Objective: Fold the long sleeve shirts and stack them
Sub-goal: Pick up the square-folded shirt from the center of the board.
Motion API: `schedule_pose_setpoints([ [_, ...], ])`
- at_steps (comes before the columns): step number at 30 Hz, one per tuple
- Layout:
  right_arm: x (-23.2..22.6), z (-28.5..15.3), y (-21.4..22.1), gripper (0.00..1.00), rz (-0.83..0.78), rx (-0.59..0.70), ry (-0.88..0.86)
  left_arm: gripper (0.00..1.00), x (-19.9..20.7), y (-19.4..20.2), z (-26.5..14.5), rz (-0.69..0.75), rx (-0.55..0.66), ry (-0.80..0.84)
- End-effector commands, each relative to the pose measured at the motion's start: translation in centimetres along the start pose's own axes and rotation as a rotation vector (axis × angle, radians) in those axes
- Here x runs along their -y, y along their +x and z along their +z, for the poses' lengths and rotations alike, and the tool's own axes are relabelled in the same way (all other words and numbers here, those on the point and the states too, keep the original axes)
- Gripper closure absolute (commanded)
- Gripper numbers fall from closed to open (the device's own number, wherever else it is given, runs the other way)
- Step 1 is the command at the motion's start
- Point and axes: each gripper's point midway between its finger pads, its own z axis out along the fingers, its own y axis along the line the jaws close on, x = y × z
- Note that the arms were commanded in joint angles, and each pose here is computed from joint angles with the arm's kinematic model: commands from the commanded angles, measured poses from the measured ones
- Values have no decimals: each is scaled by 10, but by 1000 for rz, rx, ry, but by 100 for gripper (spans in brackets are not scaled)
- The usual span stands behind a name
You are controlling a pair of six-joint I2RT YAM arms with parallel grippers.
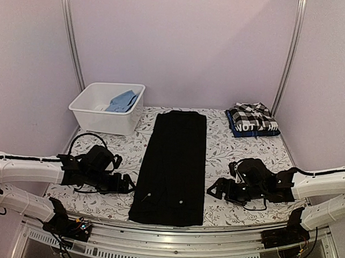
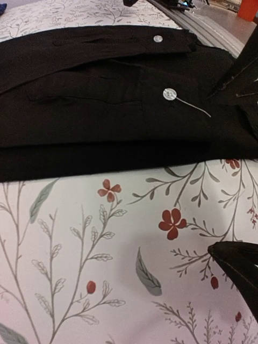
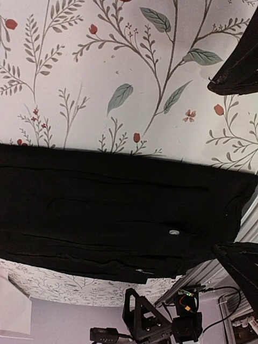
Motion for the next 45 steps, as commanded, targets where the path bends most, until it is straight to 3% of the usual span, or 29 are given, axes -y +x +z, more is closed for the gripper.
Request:
schedule_pose_setpoints([
  [1, -28, 0, 3, 10, 27, -50, -92, 17, 9, 20, 10, 2, -123, 75],
  [6, -35, 5, 27, 15, 24, -182, -146, 27, 9, 35, 10, -54, -207, 98],
  [14, -31, 20, 45, 38, 44, -276, -158, 42, 4, 36, 17, -148, -239, 132],
  [19, -29, 29, 49, 41, 46, -303, -145, 53, 1, 35, 23, -166, -245, 138],
  [31, -17, 47, 53, 47, 78, -335, -156, 67, -2, 48, 34, -219, -305, 133],
  [45, 0, 55, 56, 61, 124, -340, -167, 87, 24, 65, 49, -213, -365, 161],
])
